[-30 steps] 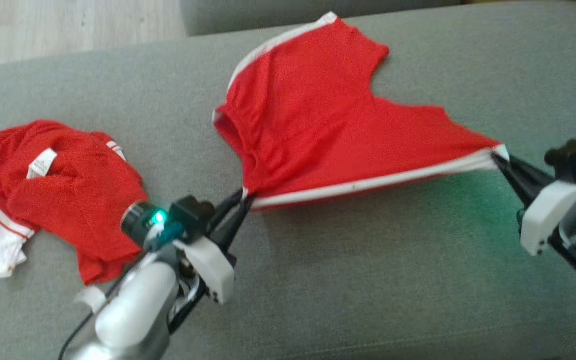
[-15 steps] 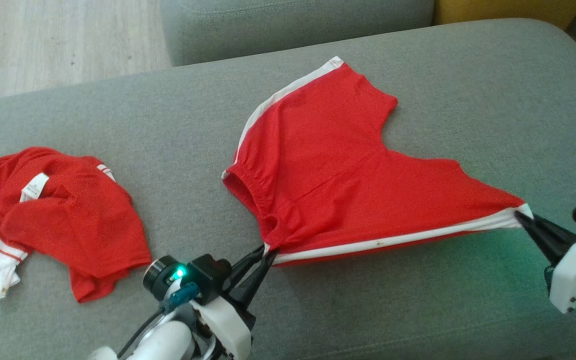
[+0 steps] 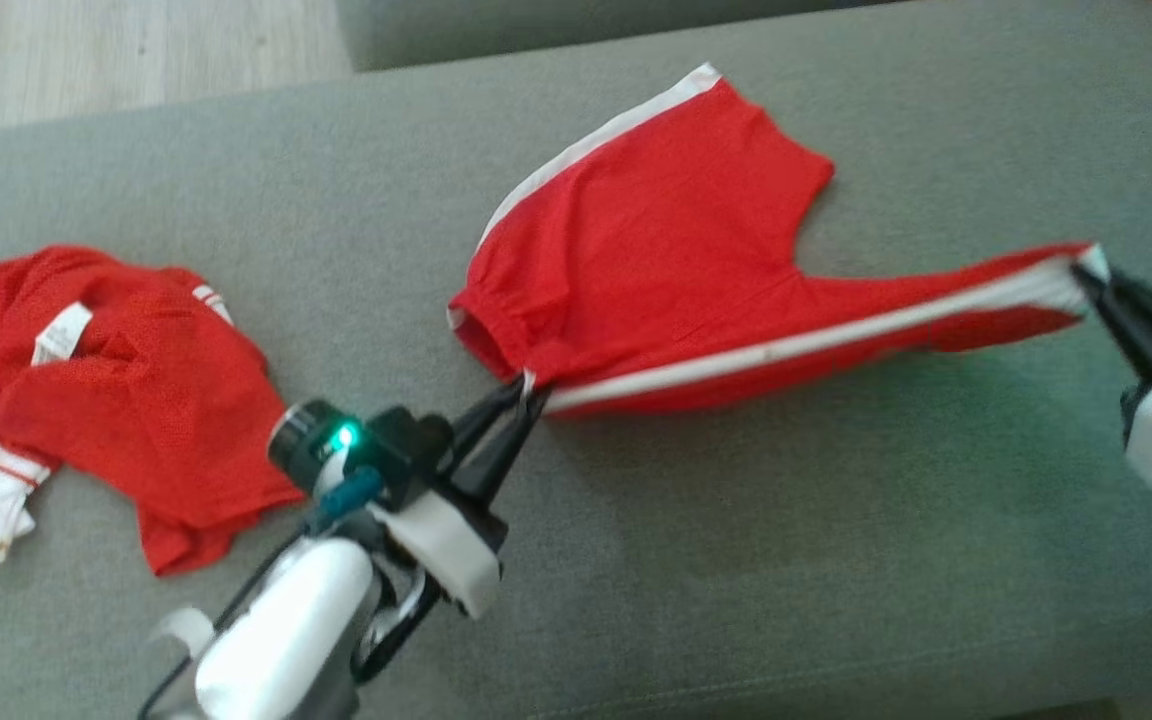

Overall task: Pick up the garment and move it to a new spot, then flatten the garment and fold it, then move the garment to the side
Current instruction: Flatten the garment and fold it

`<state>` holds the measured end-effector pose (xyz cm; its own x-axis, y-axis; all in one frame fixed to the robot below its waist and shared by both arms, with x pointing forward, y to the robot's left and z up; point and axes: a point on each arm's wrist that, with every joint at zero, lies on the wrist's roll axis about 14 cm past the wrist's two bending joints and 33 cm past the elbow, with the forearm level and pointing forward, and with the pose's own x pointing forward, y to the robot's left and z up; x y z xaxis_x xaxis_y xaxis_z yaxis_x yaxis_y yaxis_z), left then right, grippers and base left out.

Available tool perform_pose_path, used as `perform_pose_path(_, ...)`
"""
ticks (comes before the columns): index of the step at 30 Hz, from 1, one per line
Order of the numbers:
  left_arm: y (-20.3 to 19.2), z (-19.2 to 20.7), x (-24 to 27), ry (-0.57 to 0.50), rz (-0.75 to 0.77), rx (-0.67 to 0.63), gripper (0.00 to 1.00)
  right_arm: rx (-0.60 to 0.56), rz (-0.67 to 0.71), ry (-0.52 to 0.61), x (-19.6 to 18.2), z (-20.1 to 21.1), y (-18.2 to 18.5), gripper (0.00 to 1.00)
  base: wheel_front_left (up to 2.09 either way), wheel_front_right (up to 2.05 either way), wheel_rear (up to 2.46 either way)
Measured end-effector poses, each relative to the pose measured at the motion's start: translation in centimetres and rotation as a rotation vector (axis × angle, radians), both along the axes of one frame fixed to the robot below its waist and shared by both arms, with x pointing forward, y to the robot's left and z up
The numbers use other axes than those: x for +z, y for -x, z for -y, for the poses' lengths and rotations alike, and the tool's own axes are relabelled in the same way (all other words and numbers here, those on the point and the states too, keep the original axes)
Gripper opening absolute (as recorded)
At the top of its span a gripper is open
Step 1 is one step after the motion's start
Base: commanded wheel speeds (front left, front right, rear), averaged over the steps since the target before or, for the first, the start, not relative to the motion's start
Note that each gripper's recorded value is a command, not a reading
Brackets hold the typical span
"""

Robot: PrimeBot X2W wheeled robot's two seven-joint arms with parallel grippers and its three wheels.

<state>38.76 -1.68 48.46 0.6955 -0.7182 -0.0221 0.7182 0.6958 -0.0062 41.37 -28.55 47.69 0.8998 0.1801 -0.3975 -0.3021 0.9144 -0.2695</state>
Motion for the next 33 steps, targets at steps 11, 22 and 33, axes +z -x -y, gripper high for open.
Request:
perform_pose_path(11,-4.8,-1.6,-0.6,-0.026,-0.01,0.08,0.0,0.061,0.003,0.075,0.8,-2.7,-7.9,0.0,0.0,0.0,0.0)
perform_pose_path(22,-8.2,-3.7,-2.3,-0.046,-0.049,0.17,0.0,0.154,-0.015,0.131,-0.3,-6.6,-14.9,0.0,0.0,0.0,0.0)
perform_pose_path(33,-11.3,-5.1,-4.6,-0.077,-0.087,0.22,0.0,0.199,-0.067,0.159,-3.8,-9.3,-20.3,0.0,0.0,0.0,0.0)
